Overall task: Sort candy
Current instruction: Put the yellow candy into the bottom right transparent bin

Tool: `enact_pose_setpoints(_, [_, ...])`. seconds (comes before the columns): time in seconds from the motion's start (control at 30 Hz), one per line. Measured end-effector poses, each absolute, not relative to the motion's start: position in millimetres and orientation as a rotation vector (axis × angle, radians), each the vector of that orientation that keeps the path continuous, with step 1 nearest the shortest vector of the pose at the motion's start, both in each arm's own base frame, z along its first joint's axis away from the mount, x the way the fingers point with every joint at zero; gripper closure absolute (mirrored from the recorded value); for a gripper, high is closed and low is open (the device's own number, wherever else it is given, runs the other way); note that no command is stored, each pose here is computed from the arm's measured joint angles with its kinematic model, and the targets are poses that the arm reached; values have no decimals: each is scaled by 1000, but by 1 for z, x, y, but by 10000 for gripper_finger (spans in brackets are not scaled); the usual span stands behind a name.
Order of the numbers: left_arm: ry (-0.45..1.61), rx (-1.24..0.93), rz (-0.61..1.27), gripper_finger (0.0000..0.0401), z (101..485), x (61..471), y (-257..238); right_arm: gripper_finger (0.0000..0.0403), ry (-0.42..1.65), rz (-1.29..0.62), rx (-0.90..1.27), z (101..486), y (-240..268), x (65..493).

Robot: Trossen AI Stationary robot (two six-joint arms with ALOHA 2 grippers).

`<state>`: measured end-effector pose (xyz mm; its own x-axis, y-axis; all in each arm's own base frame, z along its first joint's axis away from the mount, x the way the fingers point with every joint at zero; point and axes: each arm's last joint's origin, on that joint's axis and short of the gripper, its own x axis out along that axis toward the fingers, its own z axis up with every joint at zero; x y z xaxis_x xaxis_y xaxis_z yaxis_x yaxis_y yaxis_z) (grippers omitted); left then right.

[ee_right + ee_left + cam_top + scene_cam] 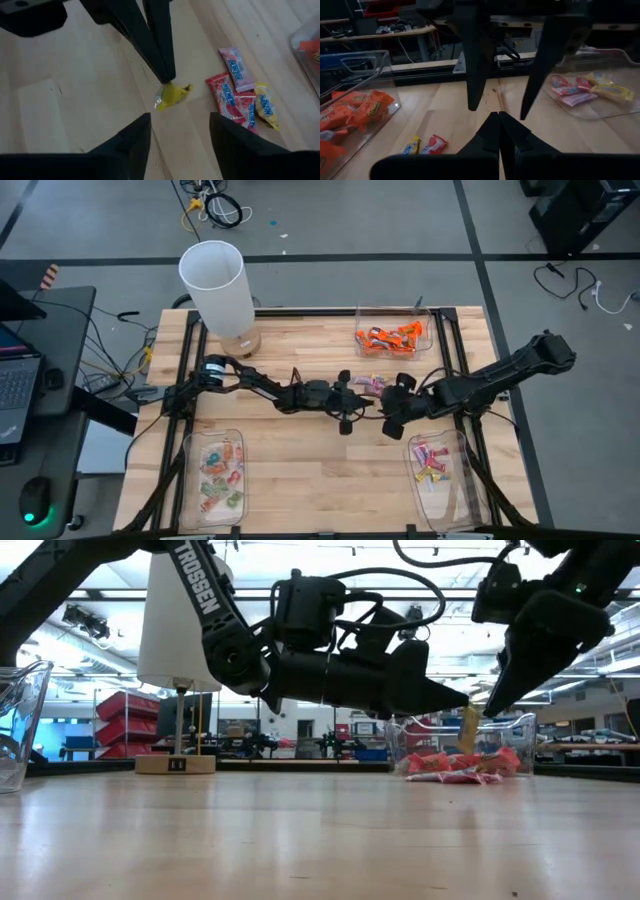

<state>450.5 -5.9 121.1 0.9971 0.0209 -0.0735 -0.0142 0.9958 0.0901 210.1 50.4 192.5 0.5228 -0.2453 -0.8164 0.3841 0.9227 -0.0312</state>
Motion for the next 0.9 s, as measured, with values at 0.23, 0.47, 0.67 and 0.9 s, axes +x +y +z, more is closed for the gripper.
enact_pose_setpoints(0.23, [57,86,41,401,123,451,-5,192,918,-377,179,188,52,219])
enact_pose_setpoints(0.47, [52,76,40,401,124,451,-6,194,938,-410,181,179,47,227])
enact_pose_setpoints(0.67, [53,76,36,401,124,451,-7,207,932,-434,196,179,41,228])
enact_pose_setpoints(0.9, [53,76,37,401,124,451,-7,241,922,-435,219,180,37,230])
